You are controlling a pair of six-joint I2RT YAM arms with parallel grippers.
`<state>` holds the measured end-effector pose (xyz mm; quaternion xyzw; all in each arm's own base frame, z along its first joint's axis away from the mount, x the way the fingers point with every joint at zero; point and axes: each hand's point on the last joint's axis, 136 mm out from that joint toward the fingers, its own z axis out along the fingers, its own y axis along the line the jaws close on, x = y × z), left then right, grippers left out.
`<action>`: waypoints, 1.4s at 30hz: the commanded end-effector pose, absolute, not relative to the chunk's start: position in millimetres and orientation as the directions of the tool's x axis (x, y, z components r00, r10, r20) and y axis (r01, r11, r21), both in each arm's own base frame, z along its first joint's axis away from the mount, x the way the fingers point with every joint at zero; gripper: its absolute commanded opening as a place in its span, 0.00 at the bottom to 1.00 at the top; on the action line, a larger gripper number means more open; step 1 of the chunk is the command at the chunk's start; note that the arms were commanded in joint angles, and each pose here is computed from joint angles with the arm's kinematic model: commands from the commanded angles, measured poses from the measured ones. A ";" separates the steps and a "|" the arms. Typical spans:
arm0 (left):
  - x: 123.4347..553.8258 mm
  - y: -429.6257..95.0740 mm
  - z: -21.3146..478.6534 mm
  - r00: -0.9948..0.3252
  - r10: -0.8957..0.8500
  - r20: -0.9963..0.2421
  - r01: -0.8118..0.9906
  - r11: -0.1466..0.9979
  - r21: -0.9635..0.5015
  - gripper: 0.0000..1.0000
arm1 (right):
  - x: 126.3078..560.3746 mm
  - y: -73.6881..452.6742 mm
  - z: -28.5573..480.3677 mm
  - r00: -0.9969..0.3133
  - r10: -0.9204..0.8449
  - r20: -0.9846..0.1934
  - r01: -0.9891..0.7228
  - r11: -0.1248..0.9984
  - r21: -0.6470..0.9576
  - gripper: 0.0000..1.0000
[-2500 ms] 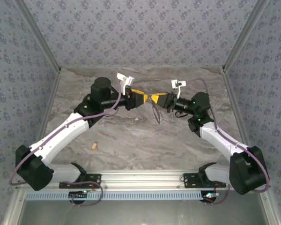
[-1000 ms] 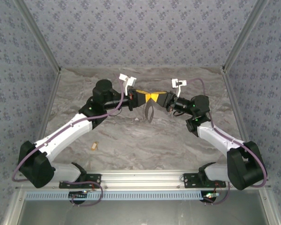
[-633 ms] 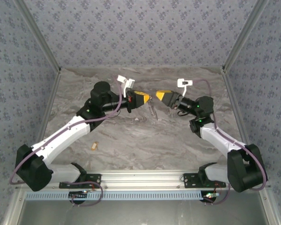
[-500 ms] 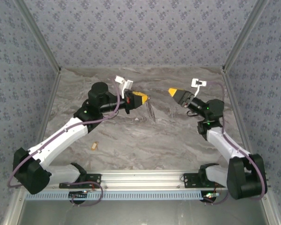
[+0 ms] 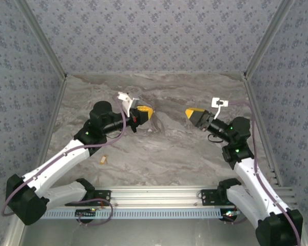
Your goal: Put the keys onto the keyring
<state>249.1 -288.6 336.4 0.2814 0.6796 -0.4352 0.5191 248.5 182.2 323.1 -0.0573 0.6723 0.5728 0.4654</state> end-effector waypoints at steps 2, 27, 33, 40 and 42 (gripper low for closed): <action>264.2 -269.7 360.8 -0.187 -0.120 -0.975 0.781 0.584 -0.222 0.00 | 242.8 195.5 258.9 -0.637 0.357 -0.684 -0.506 0.476 0.719 0.54; 360.6 -144.5 354.1 -0.278 -0.246 -0.929 0.421 0.838 -0.348 0.00 | 185.9 401.7 87.0 -0.700 -0.277 -0.658 -0.658 0.608 0.444 0.55; 367.9 -116.9 364.4 -0.269 -0.293 -0.917 0.393 0.836 -0.382 0.00 | 170.0 454.9 71.8 -0.524 -0.475 -0.707 -0.837 0.442 0.323 0.54; 369.8 -87.5 376.6 -0.252 -0.340 -0.906 0.364 0.834 -0.414 0.00 | 168.9 488.1 48.8 -0.335 -0.621 -0.709 -0.939 0.282 0.197 0.55; 371.8 -81.7 377.5 -0.250 -0.356 -0.901 0.355 0.831 -0.427 0.00 | 172.1 501.0 53.5 -0.308 -0.628 -0.715 -0.949 0.253 0.186 0.55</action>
